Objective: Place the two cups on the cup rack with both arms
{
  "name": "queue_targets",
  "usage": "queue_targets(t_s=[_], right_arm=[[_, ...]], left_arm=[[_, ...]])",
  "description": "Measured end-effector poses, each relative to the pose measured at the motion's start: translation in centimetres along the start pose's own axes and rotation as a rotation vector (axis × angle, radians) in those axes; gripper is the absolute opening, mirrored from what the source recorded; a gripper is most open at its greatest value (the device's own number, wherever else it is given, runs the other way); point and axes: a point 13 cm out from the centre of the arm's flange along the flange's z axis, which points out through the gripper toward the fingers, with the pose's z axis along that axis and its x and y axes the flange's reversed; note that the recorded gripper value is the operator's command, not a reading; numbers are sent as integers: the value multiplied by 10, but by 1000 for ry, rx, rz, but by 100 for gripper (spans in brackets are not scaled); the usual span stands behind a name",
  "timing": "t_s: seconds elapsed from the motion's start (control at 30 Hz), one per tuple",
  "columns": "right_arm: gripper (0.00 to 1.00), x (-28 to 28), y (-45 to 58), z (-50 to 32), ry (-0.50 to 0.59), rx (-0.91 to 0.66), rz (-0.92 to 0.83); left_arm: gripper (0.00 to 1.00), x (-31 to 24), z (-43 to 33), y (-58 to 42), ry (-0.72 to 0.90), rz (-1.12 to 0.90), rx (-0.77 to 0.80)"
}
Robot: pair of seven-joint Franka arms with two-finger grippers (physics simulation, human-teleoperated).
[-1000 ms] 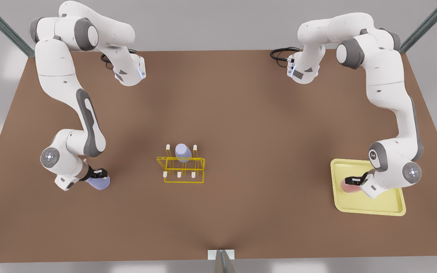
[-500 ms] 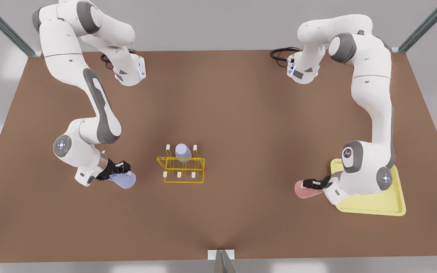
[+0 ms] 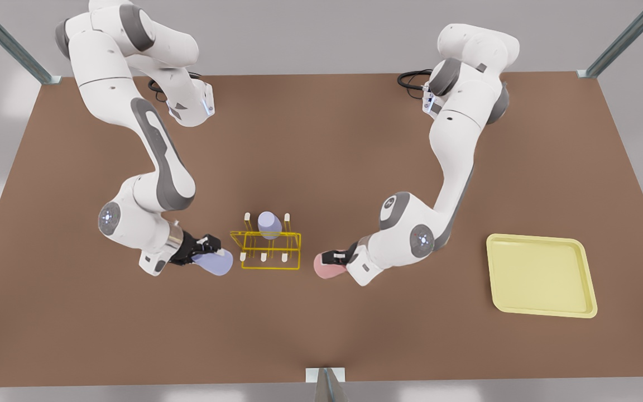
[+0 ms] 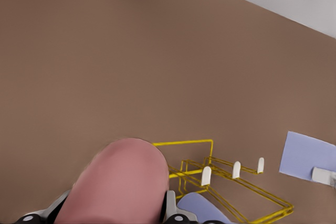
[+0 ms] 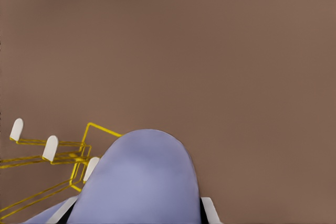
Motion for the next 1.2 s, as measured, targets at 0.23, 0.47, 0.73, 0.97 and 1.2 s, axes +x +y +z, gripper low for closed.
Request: queue_targets(t_s=[0.23,0.47,0.73,0.97,1.2], right_arm=[[82,-9,14,5,-9,-33,9],[82,-6,25,13,2,-50,9],[100,1,38,29,27,-73,8],[100,-13,42,17,3,-73,-1],[100,-58,-122,-161,-48,385,-86]], left_arm=[[86,11,19,-39,-15,-152,66],[86,33,55,-57,8,-247,72],[100,39,75,-72,-18,-317,100],[100,18,32,-71,-86,-354,78],[100,-6,-274,106,-244,-298,-444]])
